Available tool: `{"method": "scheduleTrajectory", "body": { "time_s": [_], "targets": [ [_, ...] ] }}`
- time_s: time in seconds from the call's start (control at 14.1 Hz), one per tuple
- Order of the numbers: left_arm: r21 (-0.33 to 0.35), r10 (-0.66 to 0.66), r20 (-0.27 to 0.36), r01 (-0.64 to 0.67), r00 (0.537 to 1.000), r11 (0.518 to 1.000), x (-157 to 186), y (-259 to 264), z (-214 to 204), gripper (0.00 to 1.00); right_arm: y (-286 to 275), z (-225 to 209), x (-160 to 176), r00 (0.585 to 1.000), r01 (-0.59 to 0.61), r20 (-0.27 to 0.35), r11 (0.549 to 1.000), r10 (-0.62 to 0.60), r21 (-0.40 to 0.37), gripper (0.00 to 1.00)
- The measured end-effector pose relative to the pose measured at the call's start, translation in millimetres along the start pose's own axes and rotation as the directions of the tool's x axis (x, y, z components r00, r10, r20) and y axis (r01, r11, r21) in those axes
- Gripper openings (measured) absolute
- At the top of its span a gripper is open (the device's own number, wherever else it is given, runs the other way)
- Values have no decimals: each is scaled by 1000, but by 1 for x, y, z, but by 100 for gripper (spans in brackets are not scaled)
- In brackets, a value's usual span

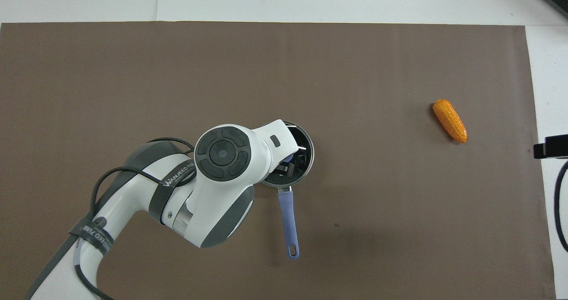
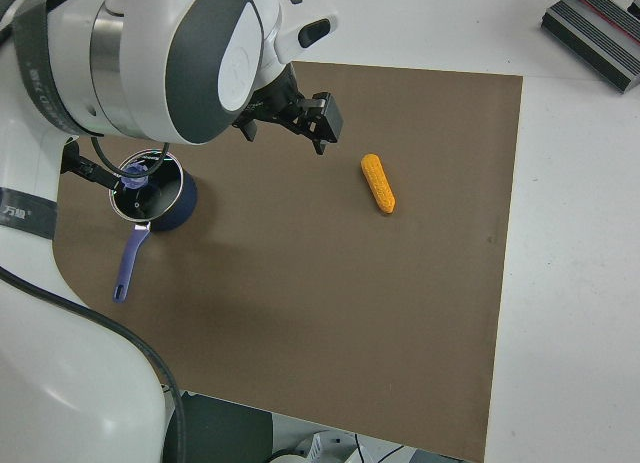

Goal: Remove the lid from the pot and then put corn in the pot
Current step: 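Reach the left gripper to the glass lid knob on the pot, then grasp the lid knob with the left gripper while the right gripper reaches the corn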

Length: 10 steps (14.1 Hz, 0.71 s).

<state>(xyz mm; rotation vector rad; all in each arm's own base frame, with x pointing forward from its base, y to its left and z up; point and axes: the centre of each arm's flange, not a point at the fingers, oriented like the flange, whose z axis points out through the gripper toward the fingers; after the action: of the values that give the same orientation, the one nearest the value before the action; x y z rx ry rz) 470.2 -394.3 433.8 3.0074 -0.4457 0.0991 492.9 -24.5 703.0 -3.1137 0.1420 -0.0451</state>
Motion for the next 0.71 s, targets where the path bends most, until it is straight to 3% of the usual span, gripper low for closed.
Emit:
{"method": "scheduleTrajectory", "body": {
  "time_s": [0.21,0.5,0.71],
  "targets": [
    [6,-44,-11,44,999,999,8,32,5,100,0,0,0,1000,0,0,1000,0,0,100],
    [56,-63,5,63,998,996,28,32,15,100,-2,10,4,1000,6,-2,1000,-6,0,100],
    [76,-88,24,86,996,993,29,29,27,100,-5,76,39,990,137,-38,991,-137,-8,100]
  ]
}}
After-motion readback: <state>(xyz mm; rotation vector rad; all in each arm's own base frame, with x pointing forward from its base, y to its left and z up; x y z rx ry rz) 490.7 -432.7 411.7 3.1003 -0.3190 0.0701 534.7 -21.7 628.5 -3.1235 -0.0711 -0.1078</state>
